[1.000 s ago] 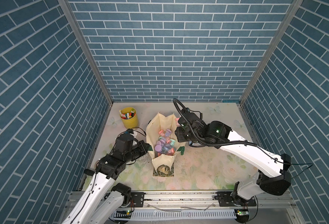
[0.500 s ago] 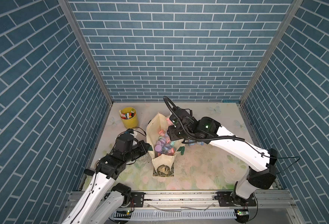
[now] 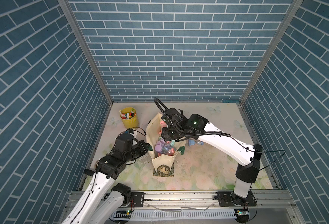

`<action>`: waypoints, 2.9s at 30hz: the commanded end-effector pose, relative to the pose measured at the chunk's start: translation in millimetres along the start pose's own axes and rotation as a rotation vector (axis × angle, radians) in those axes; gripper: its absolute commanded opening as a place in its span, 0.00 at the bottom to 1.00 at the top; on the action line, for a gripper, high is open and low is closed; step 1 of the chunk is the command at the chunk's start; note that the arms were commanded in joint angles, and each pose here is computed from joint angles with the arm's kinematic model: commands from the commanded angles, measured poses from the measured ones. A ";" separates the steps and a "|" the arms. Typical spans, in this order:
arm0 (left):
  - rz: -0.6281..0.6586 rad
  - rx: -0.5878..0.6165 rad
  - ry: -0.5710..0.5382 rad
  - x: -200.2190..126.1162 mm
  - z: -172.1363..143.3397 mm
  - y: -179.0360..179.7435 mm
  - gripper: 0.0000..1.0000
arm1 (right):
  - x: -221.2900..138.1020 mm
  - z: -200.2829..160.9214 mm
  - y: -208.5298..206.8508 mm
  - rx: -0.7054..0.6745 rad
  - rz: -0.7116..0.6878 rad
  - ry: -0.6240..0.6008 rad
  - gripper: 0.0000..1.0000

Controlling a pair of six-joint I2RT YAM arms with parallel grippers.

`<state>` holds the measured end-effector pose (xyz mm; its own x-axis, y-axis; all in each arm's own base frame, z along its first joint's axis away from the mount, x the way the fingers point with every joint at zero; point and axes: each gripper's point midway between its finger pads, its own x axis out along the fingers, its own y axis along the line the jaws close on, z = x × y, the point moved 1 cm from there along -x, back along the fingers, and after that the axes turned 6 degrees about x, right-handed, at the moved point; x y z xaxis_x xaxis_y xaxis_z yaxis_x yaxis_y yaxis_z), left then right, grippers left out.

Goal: Put the hourglass into the canvas bag
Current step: Place the hourglass in the canvas bag, then pick up the hourglass from the center of the board.

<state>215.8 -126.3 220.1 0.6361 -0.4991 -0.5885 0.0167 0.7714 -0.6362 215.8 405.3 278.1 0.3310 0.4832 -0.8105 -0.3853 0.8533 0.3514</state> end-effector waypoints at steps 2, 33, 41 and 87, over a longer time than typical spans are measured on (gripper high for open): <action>-0.007 0.008 -0.009 -6.1 3.0 -3.8 0.00 | 16.1 -8.7 -2.7 0.023 -0.014 0.067 0.00; -0.008 0.007 -0.005 -3.4 3.7 -4.3 0.00 | 100.7 -84.7 -19.6 0.102 -0.048 0.339 0.00; -0.002 0.006 -0.001 -1.4 2.3 -1.7 0.00 | 107.2 -101.2 -18.3 0.092 -0.065 0.377 0.00; -0.001 0.001 0.007 1.9 -0.3 0.8 0.00 | -60.2 -29.1 -196.2 0.482 -0.436 -0.217 0.58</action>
<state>217.1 -127.6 220.6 0.6349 -0.5034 -0.5861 0.0202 0.7691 -0.6388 246.9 208.8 246.2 0.5493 0.0519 -0.8340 0.1597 0.9732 0.1658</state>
